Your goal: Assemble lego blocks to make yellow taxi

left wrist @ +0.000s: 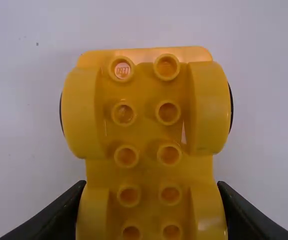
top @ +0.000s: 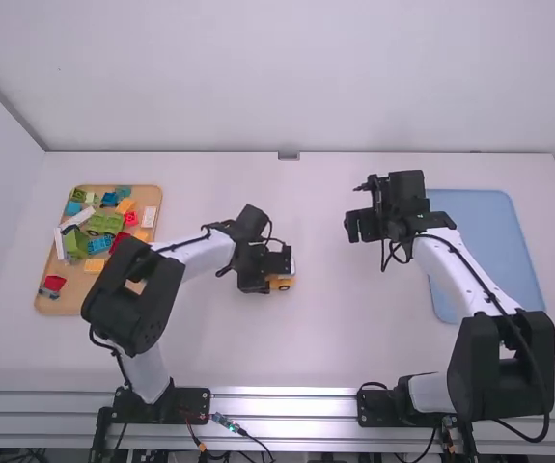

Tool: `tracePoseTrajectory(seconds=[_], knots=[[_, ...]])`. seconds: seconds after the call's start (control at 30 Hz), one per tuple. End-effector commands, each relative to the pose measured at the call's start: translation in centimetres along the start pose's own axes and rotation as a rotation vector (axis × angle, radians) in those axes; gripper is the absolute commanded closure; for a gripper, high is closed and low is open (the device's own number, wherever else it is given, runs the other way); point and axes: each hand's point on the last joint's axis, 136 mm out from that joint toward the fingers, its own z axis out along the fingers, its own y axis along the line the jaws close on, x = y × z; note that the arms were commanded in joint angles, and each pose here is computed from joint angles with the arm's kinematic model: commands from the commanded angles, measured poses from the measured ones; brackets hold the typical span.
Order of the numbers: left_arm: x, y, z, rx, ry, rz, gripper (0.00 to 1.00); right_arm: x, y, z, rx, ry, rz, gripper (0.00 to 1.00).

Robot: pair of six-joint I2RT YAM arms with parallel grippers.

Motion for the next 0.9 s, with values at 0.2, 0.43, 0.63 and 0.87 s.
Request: tracePoseTrajectory(seconds=[0.2, 0.43, 0.63, 0.87], knots=[[0.5, -1.1, 1.0, 0.027, -0.009, 0.034, 0.44, -1.1, 0.2, -1.0, -0.012, -0.036, -0.016, 0.01], [0.5, -1.0, 1.2, 0.01, -0.017, 0.035, 0.08, -1.0, 0.1, -1.0, -0.012, -0.033, -0.013, 0.01], [1.0, -0.1, 0.5, -0.013, 0.042, 0.027, 0.01, -1.0, 0.1, -1.0, -0.013, -0.031, -0.014, 0.01], [1.2, 1.4, -4.5, -0.019, 0.195, -0.069, 0.01, -1.0, 0.1, -1.0, -0.012, -0.034, -0.015, 0.01]])
